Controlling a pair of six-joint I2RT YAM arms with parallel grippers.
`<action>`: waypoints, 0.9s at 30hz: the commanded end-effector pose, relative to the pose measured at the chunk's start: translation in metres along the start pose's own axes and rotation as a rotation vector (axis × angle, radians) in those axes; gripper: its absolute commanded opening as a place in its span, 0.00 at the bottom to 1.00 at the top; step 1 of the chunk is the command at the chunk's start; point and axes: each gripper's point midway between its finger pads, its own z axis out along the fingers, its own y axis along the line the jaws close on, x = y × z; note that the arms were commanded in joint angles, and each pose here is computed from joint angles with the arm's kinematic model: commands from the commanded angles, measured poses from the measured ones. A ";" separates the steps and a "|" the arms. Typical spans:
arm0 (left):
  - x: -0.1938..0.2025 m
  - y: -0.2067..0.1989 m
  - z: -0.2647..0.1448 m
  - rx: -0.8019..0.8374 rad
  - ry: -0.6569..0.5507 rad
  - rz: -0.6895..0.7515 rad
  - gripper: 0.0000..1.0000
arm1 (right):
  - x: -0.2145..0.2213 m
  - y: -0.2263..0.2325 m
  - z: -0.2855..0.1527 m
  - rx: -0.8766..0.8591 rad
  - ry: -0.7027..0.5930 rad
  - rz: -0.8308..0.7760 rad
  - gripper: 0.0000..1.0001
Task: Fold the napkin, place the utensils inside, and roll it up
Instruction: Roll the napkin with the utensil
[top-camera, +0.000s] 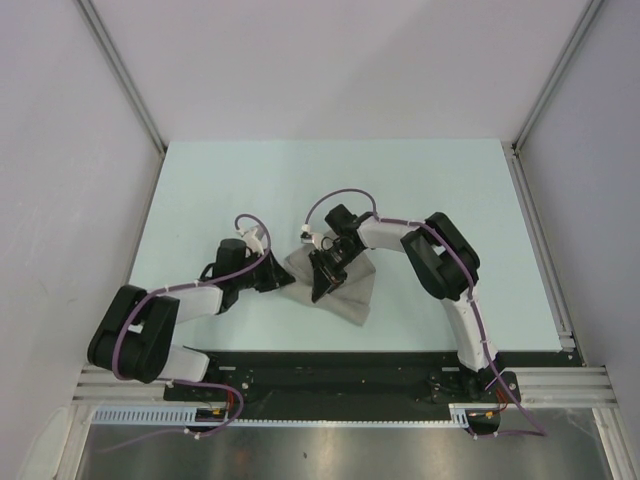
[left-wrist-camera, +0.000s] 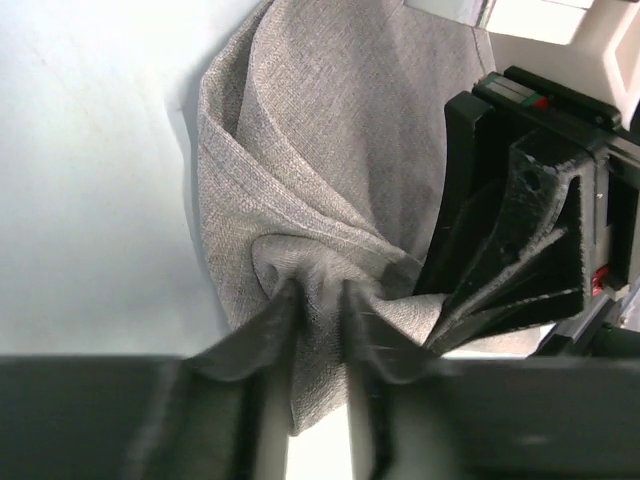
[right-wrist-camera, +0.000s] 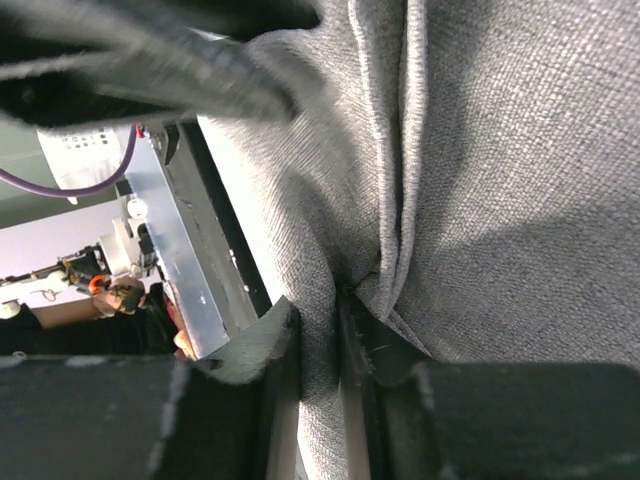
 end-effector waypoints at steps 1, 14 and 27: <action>-0.016 -0.001 0.007 -0.016 -0.037 -0.004 0.14 | -0.010 0.006 -0.004 -0.028 -0.011 0.001 0.26; -0.001 0.024 0.015 -0.150 0.068 -0.079 0.00 | -0.051 0.029 -0.094 0.344 -0.285 -0.175 0.68; 0.001 0.029 0.019 -0.174 0.101 -0.101 0.00 | 0.010 0.049 -0.075 0.927 -0.420 -0.622 0.71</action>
